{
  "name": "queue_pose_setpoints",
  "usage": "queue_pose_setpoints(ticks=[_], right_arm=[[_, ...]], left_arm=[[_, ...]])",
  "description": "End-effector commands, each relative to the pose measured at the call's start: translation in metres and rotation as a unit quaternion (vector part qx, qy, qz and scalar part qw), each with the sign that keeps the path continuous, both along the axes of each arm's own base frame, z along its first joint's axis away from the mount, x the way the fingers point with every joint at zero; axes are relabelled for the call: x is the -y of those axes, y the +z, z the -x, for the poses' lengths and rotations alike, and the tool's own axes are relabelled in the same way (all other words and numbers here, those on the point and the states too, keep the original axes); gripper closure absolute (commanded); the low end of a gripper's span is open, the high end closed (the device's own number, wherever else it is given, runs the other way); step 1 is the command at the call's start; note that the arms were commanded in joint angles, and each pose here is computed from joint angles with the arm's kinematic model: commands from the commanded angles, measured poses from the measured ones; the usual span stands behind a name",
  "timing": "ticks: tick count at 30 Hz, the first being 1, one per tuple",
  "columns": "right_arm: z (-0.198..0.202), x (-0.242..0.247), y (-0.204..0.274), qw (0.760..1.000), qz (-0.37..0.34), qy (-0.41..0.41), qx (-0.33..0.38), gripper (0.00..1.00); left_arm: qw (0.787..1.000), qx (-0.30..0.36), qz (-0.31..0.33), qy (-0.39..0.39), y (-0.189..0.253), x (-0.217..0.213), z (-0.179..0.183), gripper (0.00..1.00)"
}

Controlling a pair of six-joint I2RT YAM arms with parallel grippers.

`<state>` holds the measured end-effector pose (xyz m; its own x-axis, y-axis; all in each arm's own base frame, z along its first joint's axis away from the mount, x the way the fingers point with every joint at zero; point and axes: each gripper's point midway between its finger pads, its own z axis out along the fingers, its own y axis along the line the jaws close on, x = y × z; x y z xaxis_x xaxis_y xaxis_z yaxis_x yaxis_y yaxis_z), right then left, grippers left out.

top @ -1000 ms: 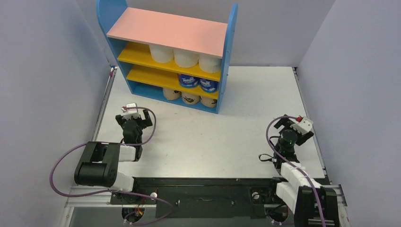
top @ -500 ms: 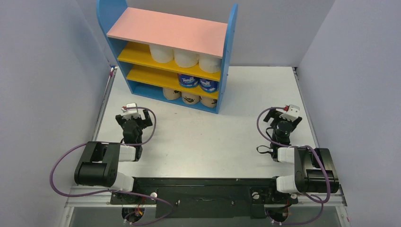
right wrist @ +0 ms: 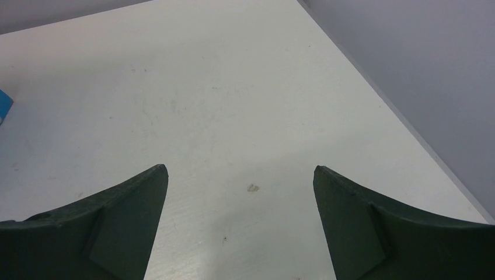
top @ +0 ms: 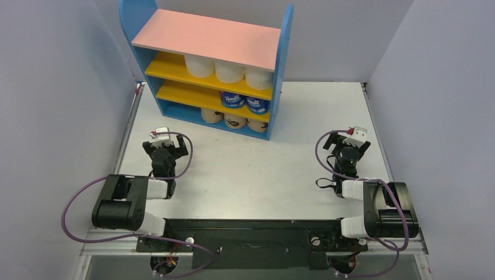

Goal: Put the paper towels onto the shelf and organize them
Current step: Reset both arms

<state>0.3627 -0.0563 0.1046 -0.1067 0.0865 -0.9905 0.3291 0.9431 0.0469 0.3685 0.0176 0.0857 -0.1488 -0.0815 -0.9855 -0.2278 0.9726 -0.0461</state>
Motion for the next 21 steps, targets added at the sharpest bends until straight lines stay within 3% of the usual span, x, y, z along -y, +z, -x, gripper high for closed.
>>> queue_pose_setpoints(ticks=[1, 21], right_arm=[[-0.0053, -0.0025, 0.0135, 1.000, 0.004, 0.007, 0.023, 0.10], [-0.0056, -0.0025, 0.0140, 1.000, 0.004, 0.006, 0.023, 0.09]], left_arm=[[1.000, 0.028, 0.007, -0.002, 0.0125, 0.0006, -0.0057, 0.04], [1.000, 0.027, 0.007, -0.006, 0.0126, 0.0017, -0.0059, 0.04]])
